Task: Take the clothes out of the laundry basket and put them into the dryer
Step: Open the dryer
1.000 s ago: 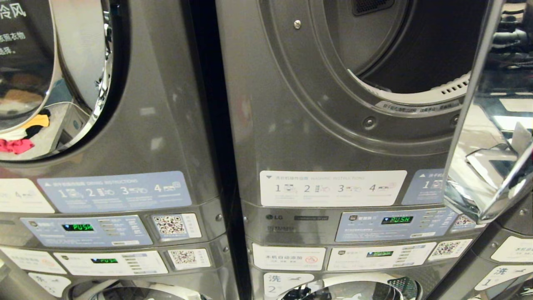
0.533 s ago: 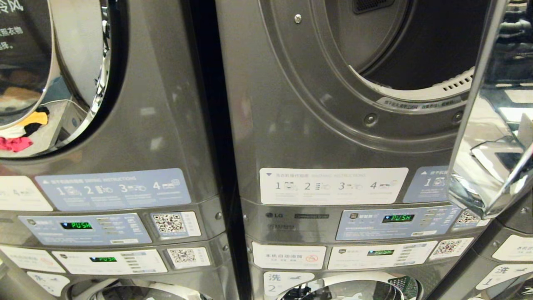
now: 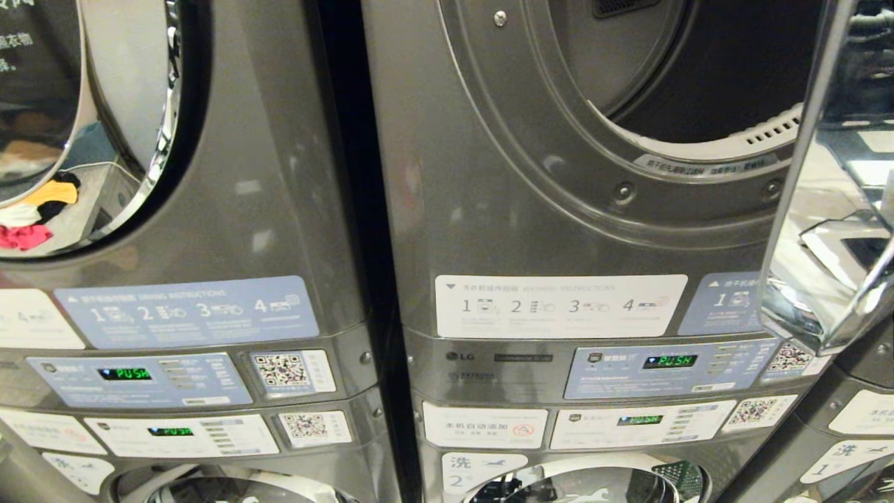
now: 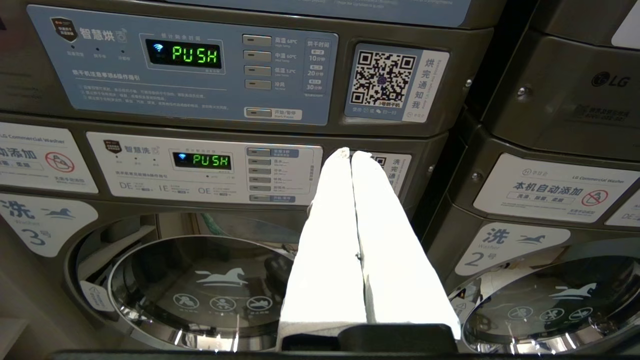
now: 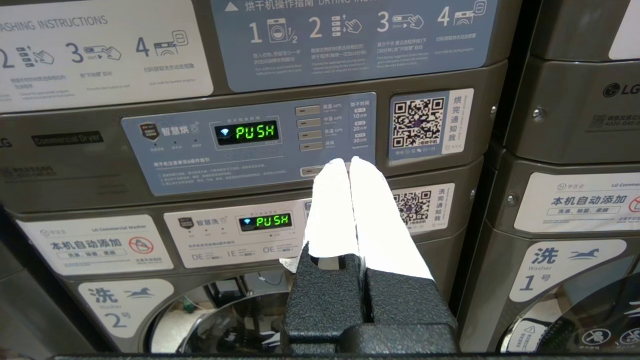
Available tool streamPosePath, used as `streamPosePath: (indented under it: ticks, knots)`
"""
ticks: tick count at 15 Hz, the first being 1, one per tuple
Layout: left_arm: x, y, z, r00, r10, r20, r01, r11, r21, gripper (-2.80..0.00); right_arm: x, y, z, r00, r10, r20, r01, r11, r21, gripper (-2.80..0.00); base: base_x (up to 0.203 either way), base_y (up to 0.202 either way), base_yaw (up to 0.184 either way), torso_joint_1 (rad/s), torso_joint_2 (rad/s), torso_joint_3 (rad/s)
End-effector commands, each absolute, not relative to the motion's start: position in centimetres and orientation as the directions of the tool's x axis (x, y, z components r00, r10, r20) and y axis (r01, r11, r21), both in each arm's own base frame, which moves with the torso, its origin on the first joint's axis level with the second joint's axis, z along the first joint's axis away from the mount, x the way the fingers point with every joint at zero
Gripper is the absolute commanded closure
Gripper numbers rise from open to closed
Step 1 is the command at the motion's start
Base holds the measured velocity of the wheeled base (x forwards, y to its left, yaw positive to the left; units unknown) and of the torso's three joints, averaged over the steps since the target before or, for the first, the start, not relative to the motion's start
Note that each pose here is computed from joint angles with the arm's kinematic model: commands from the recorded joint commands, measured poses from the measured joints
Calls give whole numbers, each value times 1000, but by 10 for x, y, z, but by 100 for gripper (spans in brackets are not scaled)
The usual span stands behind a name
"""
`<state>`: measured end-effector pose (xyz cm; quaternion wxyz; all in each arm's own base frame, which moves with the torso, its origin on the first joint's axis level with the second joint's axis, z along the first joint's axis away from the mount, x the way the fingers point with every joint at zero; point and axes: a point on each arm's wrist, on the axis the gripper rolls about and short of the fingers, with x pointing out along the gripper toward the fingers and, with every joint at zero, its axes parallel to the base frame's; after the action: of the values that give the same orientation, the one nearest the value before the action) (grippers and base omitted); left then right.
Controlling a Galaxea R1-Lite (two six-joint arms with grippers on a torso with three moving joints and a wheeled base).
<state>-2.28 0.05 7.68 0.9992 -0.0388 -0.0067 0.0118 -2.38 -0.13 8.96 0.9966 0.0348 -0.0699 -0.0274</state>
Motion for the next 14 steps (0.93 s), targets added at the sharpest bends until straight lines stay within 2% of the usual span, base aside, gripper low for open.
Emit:
streamPosePath:
  ticks: [1, 14]
  knots:
    - [-23, 1, 76, 1000, 25, 12, -24, 997, -78, 0, -20, -1, 79, 993, -60, 99, 53, 996, 72, 0, 0, 0, 0, -47, 112, 52]
    - [-23, 1, 76, 1000, 25, 12, -24, 997, -78, 0, -20, -1, 79, 993, -60, 99, 53, 996, 72, 0, 0, 0, 0, -62, 137, 70]
